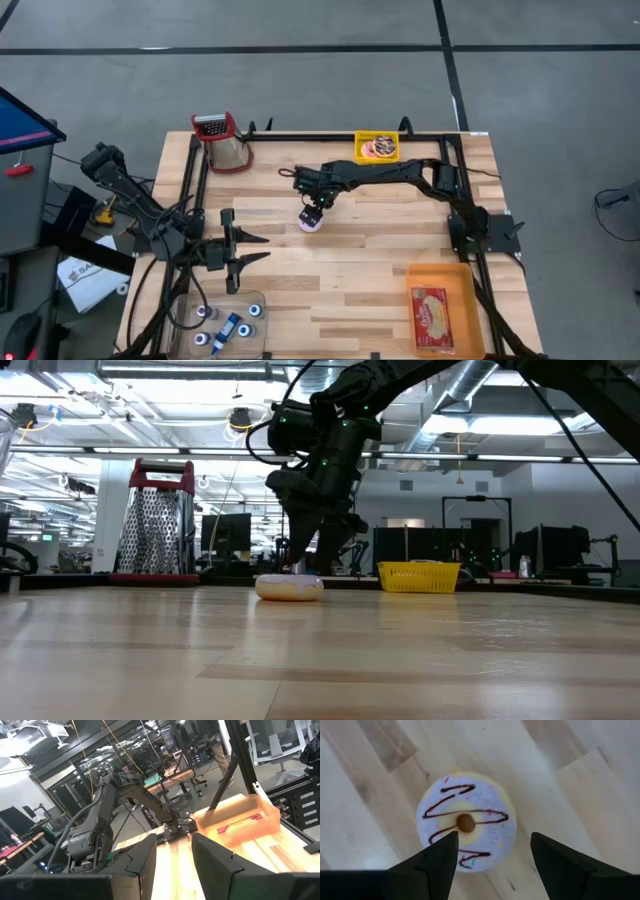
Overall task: Pick & Place Food Item
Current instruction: Put the violet donut into the yellow bin
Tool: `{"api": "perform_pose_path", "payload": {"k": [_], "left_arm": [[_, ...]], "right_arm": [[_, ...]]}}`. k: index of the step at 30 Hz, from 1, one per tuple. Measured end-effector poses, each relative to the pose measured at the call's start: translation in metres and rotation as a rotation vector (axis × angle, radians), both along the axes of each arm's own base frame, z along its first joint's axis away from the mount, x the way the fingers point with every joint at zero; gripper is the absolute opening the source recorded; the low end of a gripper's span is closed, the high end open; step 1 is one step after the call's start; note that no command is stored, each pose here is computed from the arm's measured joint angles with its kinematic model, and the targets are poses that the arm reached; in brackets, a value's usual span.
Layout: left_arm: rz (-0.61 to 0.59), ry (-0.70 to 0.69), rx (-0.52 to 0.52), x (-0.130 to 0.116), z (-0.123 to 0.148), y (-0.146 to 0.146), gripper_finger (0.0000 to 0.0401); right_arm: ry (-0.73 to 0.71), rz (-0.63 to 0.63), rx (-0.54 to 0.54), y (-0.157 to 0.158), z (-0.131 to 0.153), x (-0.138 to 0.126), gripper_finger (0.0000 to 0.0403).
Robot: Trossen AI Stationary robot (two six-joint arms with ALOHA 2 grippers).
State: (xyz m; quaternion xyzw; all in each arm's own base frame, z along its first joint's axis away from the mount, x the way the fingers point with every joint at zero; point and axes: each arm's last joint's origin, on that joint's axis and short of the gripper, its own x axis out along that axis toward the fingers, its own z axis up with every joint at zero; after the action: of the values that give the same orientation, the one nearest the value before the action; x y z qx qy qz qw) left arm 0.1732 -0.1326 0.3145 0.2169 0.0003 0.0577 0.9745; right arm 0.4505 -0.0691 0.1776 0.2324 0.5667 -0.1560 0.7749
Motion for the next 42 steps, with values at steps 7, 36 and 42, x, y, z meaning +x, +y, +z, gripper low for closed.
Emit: {"api": "perform_pose_path", "payload": {"k": [7,36,42], "left_arm": [[0.0,0.0,0.0,0.0,0.0,0.0,0.012],[-0.046,-0.007,0.017,-0.002,0.001,-0.004,0.012],[-0.046,-0.008,0.015,-0.002,0.002,-0.004,0.012]], "right_arm": [[0.0,-0.019,0.008,-0.003,0.0,-0.001,0.024],[0.041,0.006,0.154,-0.014,-0.021,0.015,0.024],[0.01,-0.004,0.112,-0.018,-0.01,0.02,0.024]]}}
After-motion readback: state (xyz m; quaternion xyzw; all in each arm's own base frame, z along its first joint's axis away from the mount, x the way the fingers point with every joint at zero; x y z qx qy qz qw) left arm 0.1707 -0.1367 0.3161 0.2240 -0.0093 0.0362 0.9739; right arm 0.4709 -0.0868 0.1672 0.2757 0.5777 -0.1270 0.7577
